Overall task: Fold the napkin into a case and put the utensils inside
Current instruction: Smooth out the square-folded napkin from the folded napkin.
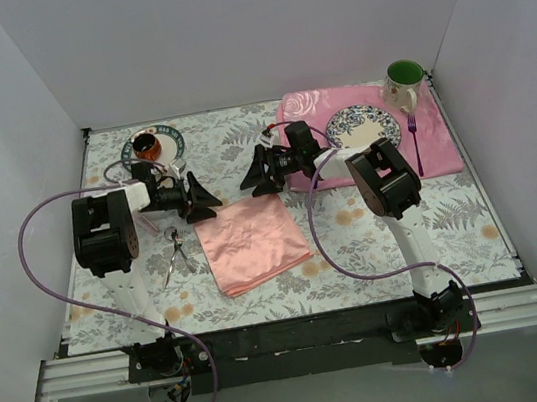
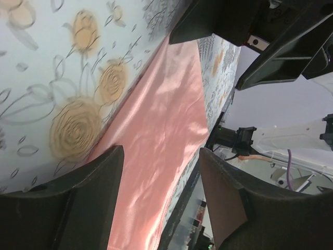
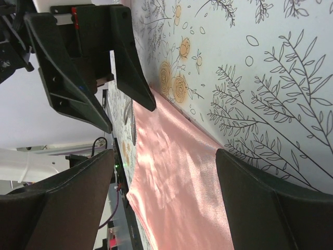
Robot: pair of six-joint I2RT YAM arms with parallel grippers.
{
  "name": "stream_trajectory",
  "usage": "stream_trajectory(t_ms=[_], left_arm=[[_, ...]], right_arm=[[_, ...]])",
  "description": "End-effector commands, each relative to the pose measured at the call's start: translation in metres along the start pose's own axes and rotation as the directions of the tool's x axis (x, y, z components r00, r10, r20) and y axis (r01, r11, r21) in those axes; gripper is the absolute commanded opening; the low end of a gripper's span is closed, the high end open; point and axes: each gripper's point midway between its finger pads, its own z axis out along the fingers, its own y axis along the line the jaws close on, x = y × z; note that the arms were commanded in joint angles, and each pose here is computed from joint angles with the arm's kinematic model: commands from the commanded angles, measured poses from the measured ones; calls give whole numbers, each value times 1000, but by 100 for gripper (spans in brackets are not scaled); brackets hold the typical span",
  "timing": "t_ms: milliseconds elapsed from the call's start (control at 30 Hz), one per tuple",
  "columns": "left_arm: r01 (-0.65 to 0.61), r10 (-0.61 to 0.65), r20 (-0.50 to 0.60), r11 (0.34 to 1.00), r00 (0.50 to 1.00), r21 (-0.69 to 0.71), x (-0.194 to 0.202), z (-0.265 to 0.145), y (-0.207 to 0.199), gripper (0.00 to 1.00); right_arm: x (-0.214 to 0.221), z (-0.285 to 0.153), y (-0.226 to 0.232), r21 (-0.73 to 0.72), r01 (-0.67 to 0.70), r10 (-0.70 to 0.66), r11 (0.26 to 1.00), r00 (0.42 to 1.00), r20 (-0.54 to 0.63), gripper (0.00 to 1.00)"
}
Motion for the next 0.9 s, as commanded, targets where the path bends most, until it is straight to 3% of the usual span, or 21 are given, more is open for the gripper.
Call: stream_trajectory(t_ms=[0, 467, 867], left_arm=[[-118, 118, 16, 993, 993, 14, -19, 5, -25, 59], [-63, 62, -47, 998, 997, -11, -9, 29, -5, 58], [11, -12, -27, 998, 1000, -63, 7, -4, 27, 58]], right_arm=[[4, -5, -28, 98, -38, 36, 994, 999, 20, 88], [3, -4, -30, 102, -44, 42, 994, 999, 22, 88], [8, -4, -35, 116, -52, 50, 992, 999, 15, 88]])
